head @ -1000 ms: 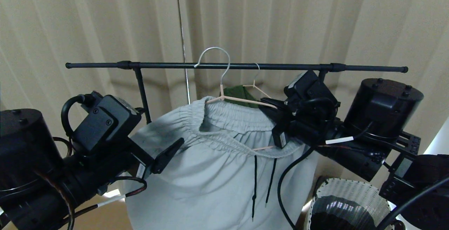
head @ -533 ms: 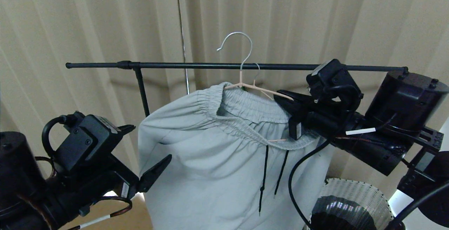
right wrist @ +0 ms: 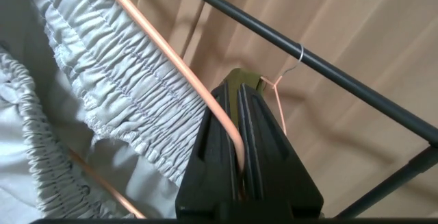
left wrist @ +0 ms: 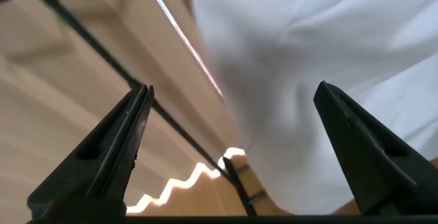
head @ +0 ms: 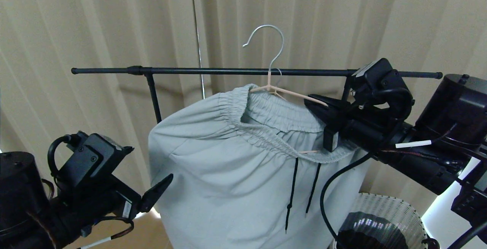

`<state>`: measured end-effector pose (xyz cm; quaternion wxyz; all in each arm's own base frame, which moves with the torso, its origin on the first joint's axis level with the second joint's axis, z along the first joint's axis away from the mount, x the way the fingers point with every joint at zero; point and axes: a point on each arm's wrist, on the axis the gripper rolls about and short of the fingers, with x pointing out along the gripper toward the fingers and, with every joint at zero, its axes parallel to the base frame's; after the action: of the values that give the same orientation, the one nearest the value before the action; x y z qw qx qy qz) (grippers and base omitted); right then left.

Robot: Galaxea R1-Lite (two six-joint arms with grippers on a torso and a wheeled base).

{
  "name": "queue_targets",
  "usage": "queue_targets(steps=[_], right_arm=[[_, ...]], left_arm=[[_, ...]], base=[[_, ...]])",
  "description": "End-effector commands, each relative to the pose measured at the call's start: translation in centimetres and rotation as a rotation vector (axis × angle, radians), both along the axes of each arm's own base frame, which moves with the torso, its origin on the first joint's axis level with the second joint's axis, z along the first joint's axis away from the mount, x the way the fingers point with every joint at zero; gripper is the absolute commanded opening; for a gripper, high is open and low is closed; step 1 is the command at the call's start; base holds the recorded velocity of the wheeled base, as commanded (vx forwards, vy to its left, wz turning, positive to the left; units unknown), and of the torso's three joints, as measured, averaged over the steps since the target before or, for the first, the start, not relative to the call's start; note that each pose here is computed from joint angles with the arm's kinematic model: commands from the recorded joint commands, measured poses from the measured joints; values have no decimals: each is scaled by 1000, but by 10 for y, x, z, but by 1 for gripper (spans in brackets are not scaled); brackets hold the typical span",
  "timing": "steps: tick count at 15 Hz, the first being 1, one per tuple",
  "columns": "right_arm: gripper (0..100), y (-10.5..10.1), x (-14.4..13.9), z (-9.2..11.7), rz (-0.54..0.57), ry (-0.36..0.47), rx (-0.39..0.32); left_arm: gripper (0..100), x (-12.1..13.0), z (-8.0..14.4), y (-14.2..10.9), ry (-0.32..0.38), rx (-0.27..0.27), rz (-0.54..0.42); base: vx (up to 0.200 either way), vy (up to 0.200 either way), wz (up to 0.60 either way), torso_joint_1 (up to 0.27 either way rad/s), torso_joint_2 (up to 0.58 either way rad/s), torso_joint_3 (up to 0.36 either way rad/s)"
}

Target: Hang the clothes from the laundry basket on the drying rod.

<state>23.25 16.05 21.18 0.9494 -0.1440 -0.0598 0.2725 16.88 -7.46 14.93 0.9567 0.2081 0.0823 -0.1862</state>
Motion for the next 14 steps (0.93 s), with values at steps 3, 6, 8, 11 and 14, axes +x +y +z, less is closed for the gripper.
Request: queue_targets(steps=[3, 6, 8, 11, 14], right_arm=[[0, -4, -8, 3, 5, -7, 4], [0, -5, -9, 1, 2, -4, 3], [0, -8, -9, 3, -5, -7, 4], [0, -16, -7, 3, -38, -4, 0], [0, -33, 4, 1, -114, 0, -2]], left_arm=[[0, 13, -5, -6, -9, -26, 3], [0, 17, -10, -8, 2, -19, 4], [0, 17, -10, -6, -4, -21, 12], [0, 22, -9, 9, -13, -18, 90], [0, 17, -9, 20, -21, -23, 133]], base=[[0, 0, 0, 0, 0, 0], [0, 0, 0, 0, 0, 0], [0, 0, 0, 0, 0, 0], [0, 0, 0, 0, 0, 0], [0, 0, 0, 0, 0, 0]])
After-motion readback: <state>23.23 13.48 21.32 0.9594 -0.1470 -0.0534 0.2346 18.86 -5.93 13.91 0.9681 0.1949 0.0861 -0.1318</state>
